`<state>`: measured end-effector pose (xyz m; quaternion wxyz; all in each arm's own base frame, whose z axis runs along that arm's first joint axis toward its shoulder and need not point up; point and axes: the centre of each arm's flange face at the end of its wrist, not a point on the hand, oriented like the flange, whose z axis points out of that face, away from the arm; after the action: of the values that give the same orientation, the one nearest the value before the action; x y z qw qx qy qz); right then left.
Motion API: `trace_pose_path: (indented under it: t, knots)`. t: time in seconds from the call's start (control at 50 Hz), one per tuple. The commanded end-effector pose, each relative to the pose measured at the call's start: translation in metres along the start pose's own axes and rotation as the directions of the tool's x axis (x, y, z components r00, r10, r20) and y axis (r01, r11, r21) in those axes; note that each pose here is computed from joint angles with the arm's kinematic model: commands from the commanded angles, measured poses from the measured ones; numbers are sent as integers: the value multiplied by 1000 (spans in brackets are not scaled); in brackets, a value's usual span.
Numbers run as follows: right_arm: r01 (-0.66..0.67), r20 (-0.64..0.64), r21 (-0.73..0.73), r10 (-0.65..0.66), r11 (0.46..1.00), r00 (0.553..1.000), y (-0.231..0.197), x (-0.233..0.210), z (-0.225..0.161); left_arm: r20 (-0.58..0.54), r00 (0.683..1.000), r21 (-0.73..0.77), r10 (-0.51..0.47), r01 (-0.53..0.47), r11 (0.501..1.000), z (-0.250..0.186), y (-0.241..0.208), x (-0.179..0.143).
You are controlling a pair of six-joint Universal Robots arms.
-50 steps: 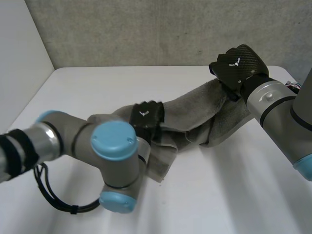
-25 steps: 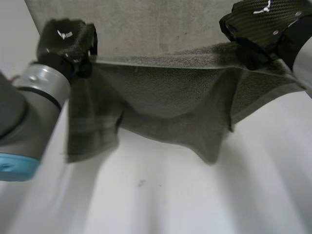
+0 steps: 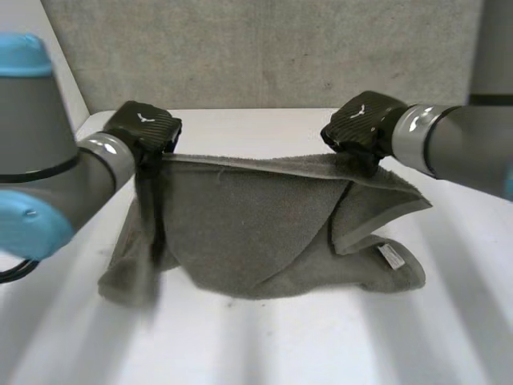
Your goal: Fold the towel.
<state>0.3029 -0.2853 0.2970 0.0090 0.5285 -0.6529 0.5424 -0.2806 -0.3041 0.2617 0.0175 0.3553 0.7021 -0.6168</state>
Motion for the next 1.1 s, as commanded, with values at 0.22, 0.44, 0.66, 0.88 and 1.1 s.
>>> trace_pose_path:
  t: [0.22, 0.44, 0.66, 0.88, 1.1]
  knots:
    - [186, -526, 591, 199, 785, 827, -111, 88, 8, 409, 905, 670, -118, -211, 712, 43, -131, -72]
    - [90, -399, 459, 115, 884, 910, -82, 59, 4, 384, 921, 597, -72, -188, 780, 29, -87, -62]
    - [-16, 29, 41, 15, 999, 999, 16, -36, 15, 128, 990, 184, 51, -75, 980, 13, 49, 10]
    - [-54, 120, -35, 58, 998, 991, 58, -60, -10, 27, 986, 24, 162, -162, 986, -16, 84, 32]
    - [-155, 6, 9, 155, 988, 988, 77, -45, -6, 88, 983, 118, 161, -170, 978, 4, 81, 35]
